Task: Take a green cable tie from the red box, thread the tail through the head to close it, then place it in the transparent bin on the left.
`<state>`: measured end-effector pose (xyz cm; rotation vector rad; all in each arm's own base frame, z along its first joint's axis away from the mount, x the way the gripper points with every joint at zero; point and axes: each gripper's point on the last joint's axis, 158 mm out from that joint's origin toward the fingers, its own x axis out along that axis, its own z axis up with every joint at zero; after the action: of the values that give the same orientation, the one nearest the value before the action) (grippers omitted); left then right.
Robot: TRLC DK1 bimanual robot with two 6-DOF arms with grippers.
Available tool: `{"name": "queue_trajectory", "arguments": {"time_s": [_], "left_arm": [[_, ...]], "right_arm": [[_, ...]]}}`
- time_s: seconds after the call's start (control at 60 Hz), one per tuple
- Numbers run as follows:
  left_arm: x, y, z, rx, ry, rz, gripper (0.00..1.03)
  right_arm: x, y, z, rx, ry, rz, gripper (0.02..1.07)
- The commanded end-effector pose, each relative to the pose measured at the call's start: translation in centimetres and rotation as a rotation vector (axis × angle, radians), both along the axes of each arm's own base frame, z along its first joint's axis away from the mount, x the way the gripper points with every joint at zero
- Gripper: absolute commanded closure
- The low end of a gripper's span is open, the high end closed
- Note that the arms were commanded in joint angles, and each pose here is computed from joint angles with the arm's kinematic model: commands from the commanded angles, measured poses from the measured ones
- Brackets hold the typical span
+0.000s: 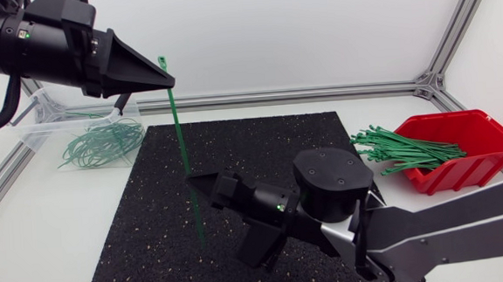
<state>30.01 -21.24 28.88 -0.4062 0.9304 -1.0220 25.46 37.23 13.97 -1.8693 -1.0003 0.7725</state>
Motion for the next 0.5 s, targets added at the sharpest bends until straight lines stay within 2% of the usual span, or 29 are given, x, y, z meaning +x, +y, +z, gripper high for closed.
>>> {"name": "queue_trajectory", "arguments": {"time_s": [0.0, 0.35, 0.483], "left_arm": [[-0.5, -0.4, 0.2, 0.003, 0.02, 0.001, 1.0], [3.4, -0.9, -9.3, 0.054, 0.16, -0.029, 1.0], [4.3, -0.6, -11.0, 0.06, 0.179, -0.025, 1.0]], "right_arm": [[-0.9, -0.8, -0.4, -0.019, -0.019, 0.006, 0.1], [-1.2, -1.5, -4.9, -0.107, 0.049, -0.01, 0.09], [-1.3, -2.0, -6.5, -0.138, 0.074, -0.009, 0.1]]}}
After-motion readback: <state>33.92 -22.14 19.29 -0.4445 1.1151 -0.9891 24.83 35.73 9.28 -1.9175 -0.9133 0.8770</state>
